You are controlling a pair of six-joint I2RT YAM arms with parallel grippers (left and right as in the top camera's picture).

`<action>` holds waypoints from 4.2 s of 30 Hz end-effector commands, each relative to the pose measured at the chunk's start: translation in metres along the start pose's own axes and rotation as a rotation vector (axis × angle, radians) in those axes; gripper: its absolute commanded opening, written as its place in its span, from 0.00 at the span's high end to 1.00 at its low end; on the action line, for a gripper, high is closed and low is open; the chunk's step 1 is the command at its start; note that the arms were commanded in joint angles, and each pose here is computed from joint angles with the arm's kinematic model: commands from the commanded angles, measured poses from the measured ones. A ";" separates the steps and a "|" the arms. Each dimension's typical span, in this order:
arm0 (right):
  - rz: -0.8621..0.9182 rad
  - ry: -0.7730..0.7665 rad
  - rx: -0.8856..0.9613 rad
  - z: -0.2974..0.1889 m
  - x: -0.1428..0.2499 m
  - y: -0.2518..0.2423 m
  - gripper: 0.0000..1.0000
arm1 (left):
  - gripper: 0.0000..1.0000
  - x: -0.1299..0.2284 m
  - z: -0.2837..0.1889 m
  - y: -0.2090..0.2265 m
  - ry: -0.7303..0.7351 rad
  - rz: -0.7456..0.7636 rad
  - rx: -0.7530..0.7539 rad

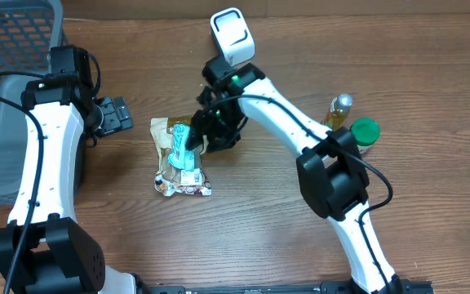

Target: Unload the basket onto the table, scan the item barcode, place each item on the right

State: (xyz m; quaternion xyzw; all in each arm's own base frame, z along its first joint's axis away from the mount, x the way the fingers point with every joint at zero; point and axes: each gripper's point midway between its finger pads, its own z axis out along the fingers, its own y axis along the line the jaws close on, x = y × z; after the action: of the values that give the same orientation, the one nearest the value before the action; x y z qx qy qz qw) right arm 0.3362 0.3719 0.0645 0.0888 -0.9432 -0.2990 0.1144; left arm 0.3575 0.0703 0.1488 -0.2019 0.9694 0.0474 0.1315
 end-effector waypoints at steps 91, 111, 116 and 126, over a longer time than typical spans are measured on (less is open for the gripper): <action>0.008 -0.185 0.533 -0.072 -0.010 -0.077 0.67 | 0.01 -0.007 -0.010 0.002 -0.037 0.006 -0.004; 0.036 -0.146 0.612 -0.057 0.009 -0.081 0.74 | 0.00 -0.007 -0.010 0.002 -0.037 0.006 -0.004; 0.020 -0.141 0.614 -0.043 0.010 -0.082 0.74 | 0.01 -0.007 -0.010 0.002 -0.037 0.005 -0.004; 0.018 -0.106 0.622 -0.009 0.019 -0.104 0.64 | 0.00 -0.007 -0.010 0.002 -0.037 0.006 -0.004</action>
State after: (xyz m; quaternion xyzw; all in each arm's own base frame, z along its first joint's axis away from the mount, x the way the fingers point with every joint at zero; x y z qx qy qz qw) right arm 0.3405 0.2815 0.0181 0.0944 -0.9950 -0.0024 0.0314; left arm 0.3575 0.0702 0.1488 -0.2019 0.9694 0.0472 0.1315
